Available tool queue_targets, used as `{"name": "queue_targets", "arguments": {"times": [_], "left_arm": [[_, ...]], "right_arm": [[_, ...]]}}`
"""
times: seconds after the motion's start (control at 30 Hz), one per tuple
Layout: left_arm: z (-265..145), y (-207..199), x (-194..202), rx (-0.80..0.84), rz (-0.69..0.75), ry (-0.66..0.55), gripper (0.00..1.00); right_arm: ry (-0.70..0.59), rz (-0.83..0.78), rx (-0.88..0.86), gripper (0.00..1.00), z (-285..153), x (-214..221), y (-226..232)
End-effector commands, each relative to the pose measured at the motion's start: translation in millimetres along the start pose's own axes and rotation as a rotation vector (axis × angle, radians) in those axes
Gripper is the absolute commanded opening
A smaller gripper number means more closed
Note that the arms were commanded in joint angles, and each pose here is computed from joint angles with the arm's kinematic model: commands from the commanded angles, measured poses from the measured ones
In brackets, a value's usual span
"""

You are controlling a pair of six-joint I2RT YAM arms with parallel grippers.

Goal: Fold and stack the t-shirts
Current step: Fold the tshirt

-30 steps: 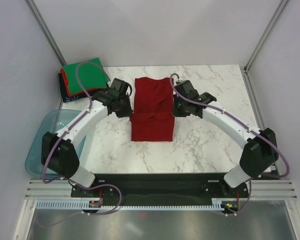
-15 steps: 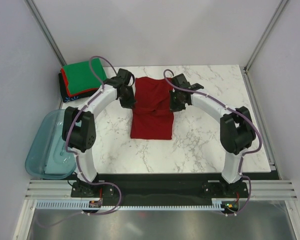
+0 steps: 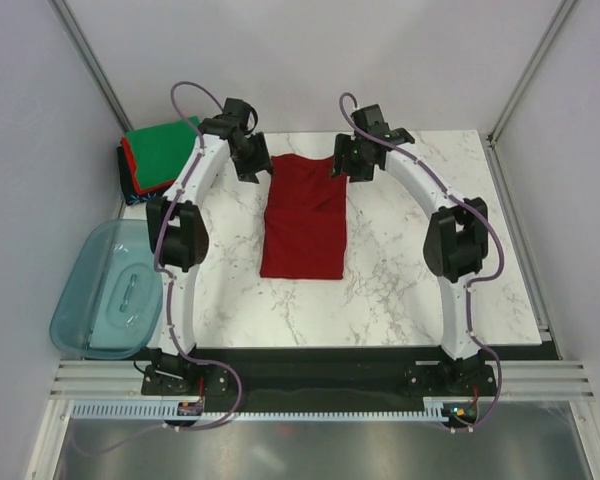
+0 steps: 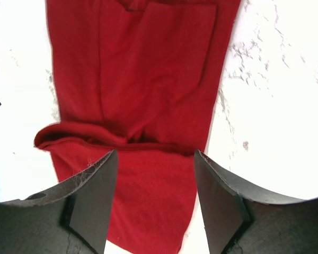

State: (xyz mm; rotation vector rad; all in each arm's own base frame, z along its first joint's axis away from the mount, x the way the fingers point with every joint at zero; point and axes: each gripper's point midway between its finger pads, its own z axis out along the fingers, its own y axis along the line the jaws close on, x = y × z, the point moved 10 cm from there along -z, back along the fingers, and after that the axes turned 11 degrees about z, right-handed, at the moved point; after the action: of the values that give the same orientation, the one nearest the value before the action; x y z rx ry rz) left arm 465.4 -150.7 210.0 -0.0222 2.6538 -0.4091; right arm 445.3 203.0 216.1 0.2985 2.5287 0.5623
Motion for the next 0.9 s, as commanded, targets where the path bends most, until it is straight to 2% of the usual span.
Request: {"name": "queue_targets", "arguments": {"times": [0.0, 0.03, 0.1, 0.13, 0.23, 0.27, 0.3, 0.33, 0.4, 0.6, 0.87], "left_arm": [[-55, -9, 3, 0.023, 0.046, -0.028, 0.59], [-53, -6, 13, 0.005, 0.043, 0.000, 0.59], [-73, -8, 18, 0.014, 0.053, -0.038, 0.58], [-65, -3, 33, -0.001, 0.049, 0.005, 0.57], [-74, 2, 62, 0.004, 0.049, 0.004, 0.57], [-77, 3, 70, 0.012, 0.045, 0.001, 0.57], [-88, 1, 73, 0.035, 0.054, -0.056, 0.57], [-81, 7, 94, 0.035, 0.044, -0.008, 0.57], [-80, 9, 106, 0.070, 0.045, -0.044, 0.57], [-65, 26, 173, 0.122, 0.005, 0.002, 0.62], [-47, 34, 202, 0.170, -0.032, -0.018, 0.66]], "right_arm": [[-0.021, -0.028, -0.059, 0.67, -49, 11, 17], [0.027, -0.026, -0.032, 0.67, -42, 31, 6], [0.027, -0.031, -0.080, 0.67, -56, 47, 13], [0.051, -0.033, -0.083, 0.67, -57, 63, 8], [0.145, -0.043, -0.073, 0.68, -52, 108, 0], [0.132, -0.052, -0.104, 0.68, -60, 116, 4], [0.140, -0.039, -0.109, 0.68, -61, 123, 0], [0.186, -0.013, -0.095, 0.68, -58, 141, -13], [0.161, 0.002, -0.129, 0.72, -68, 148, -18], [0.214, 0.043, -0.142, 0.77, -62, 181, -43], [0.259, 0.054, -0.124, 0.77, -33, 202, -62]]}}
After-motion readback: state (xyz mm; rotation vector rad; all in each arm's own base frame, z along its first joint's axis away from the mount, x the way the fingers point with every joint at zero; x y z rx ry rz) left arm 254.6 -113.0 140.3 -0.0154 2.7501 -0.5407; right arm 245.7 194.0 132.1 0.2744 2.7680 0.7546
